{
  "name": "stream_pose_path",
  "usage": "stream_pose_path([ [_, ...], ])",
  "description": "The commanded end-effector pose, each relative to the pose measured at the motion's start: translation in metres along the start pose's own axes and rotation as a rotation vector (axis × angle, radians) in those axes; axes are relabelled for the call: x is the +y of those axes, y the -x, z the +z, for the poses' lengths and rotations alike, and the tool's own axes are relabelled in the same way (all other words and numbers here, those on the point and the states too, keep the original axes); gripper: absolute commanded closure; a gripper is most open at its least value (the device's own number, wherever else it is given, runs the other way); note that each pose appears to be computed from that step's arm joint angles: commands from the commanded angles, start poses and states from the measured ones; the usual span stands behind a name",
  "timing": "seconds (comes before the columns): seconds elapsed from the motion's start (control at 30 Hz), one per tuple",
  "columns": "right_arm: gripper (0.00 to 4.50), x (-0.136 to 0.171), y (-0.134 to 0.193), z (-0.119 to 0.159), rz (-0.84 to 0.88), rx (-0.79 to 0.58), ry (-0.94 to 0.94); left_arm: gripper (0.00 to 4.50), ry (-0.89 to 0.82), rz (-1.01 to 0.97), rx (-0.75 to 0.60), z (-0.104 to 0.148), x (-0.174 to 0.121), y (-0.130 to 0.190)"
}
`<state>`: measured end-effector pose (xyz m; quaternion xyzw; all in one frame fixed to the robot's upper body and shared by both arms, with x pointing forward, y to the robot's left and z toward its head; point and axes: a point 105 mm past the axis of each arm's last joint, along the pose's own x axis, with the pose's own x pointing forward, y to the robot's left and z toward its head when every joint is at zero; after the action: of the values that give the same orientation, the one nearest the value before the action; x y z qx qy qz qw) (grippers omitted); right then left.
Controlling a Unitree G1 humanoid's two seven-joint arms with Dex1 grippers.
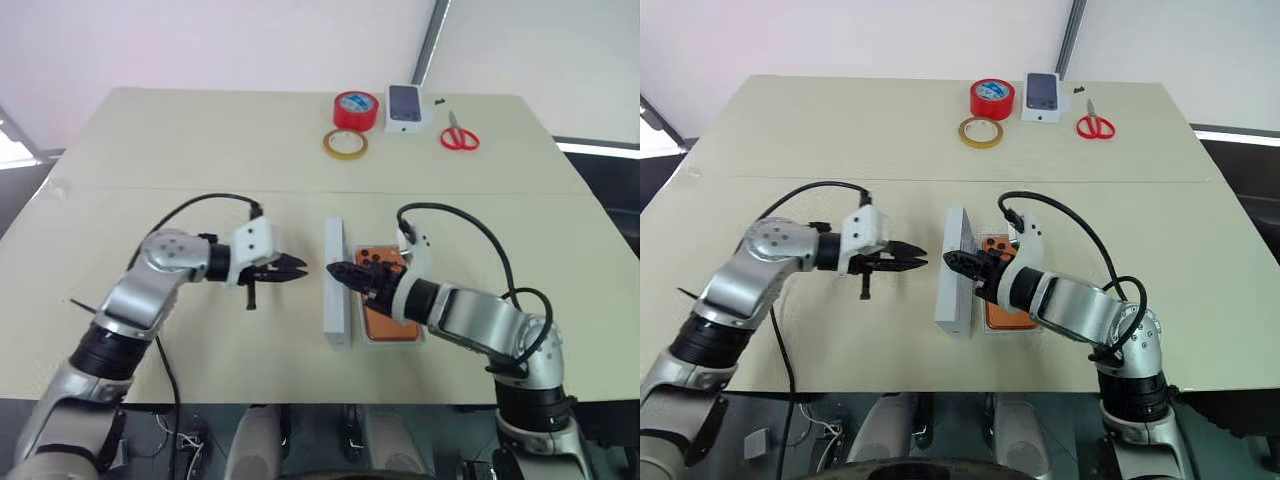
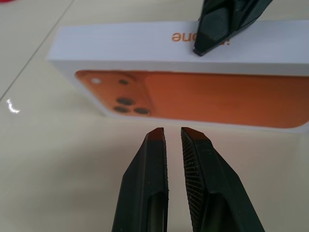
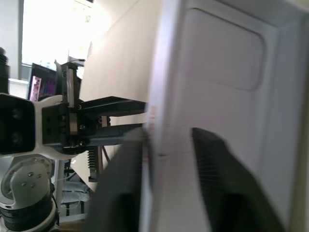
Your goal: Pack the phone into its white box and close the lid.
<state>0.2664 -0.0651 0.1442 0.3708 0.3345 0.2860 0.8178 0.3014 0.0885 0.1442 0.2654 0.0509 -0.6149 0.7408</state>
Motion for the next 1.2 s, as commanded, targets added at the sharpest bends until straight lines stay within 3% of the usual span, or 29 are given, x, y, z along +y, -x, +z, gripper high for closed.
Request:
stream_pose_path([
  [0.03,0.88,0.001,0.012,0.026,-0.007,-0.031,0.123,3.93,-0.067,-0.030,-0.020,0.012,-0.002,-0.014],
  [0.2,0.88,0.004,0.035,0.058,-0.060,-0.002,0.364,3.93,-0.092,-0.039,-0.017,0.014,-0.006,-0.040],
  [0.47,0.88,-0.022,0.063,0.103,-0.335,-0.024,0.701,3.93,-0.096,-0.015,-0.034,0.022,-0.005,-0.070],
  [0.6,2.71,-0.027,0.068,0.102,-0.398,0.046,0.938,3.93,-0.070,0.024,-0.060,0.026,-0.002,-0.072],
  [0.7,4.38,-0.031,0.070,0.099,-0.419,0.112,1.125,3.93,-0.043,0.063,-0.074,0.027,0.005,-0.063],
  [0.87,4.45,-0.042,0.076,0.089,-0.449,0.264,1.446,3.93,-0.038,0.046,-0.047,0.023,0.005,-0.033],
  [1.03,4.45,-0.049,0.074,0.075,-0.381,0.356,1.528,3.93,-0.012,-0.107,0.000,0.017,-0.019,-0.011],
  [1.2,4.45,-0.054,0.067,0.062,-0.334,0.405,1.569,3.93,-0.069,-0.211,0.134,-0.002,-0.038,-0.018],
])
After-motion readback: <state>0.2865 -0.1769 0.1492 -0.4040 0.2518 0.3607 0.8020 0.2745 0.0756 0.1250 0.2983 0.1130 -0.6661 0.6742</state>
